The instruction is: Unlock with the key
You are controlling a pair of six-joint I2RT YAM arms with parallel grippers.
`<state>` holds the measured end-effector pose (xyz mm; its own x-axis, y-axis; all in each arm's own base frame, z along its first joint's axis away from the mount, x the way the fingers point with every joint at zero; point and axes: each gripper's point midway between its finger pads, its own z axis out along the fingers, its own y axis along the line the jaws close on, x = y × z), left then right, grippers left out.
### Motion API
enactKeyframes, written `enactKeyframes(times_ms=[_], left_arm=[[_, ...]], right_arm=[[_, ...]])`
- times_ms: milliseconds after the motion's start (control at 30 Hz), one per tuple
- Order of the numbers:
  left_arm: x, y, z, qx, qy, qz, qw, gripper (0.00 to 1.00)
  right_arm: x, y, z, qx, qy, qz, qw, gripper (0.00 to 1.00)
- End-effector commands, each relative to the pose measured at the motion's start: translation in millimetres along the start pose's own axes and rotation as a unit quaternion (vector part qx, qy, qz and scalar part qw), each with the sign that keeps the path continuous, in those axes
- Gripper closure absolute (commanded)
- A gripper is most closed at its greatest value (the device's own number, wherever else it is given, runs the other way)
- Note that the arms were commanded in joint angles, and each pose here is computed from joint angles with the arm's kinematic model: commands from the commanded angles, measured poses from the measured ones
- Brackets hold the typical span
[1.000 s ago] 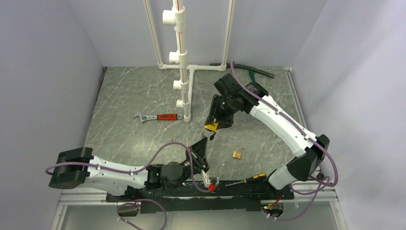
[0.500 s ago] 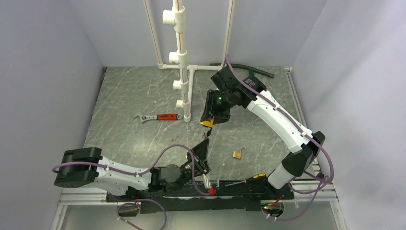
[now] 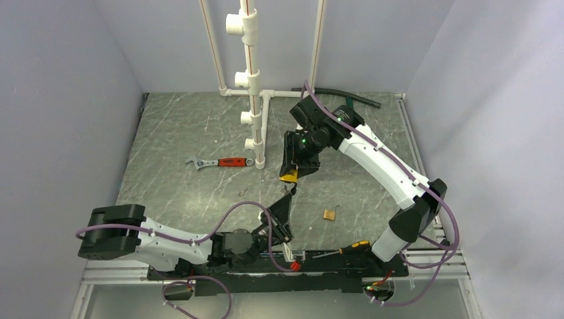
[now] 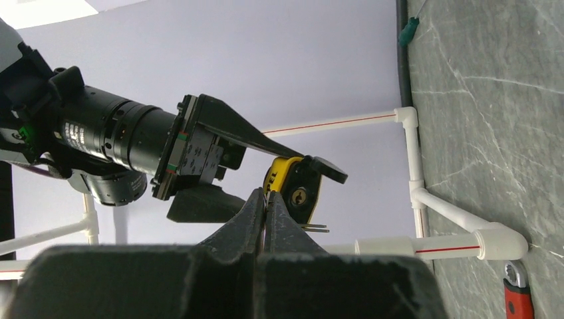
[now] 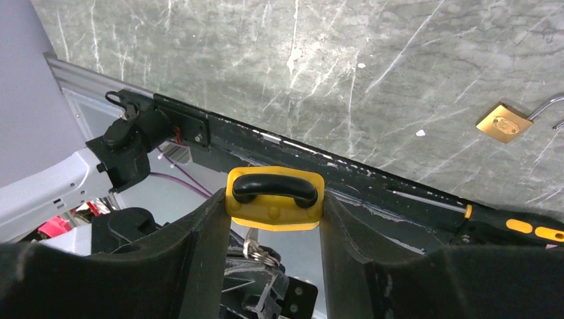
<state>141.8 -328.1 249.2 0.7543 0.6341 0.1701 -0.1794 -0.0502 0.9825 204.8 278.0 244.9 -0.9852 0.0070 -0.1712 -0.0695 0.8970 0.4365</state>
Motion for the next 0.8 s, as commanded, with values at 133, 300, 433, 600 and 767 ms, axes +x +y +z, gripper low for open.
enactKeyframes(times_ms=[133, 300, 433, 600, 767], left_arm=[[6.9, 25.9, 3.3, -0.048, 0.033, -0.074, 0.996, 1.0], [37.0, 81.7, 0.3, -0.136, 0.089, -0.299, 0.94, 1.0], [31.0, 87.2, -1.9, -0.053, 0.071, -0.498, 0.863, 1.0], [27.3, 102.1, -32.6, 0.016, 0.026, -0.68, 0.732, 1.0], [50.4, 111.0, -54.1, -0.033, 0.052, -0.843, 0.535, 1.0]], right_arm=[[-4.3, 12.6, -20.4, -0.026, -0.026, -0.024, 0.999, 1.0], [-43.7, -18.7, -41.0, 0.078, -0.121, 0.007, 0.99, 1.0], [-82.5, -55.4, -64.7, 0.149, -0.178, 0.051, 0.971, 1.0], [-115.3, -66.0, -98.3, 0.132, -0.241, 0.101, 0.956, 1.0], [-118.4, -57.5, -117.1, 0.067, -0.303, 0.166, 0.936, 1.0]])
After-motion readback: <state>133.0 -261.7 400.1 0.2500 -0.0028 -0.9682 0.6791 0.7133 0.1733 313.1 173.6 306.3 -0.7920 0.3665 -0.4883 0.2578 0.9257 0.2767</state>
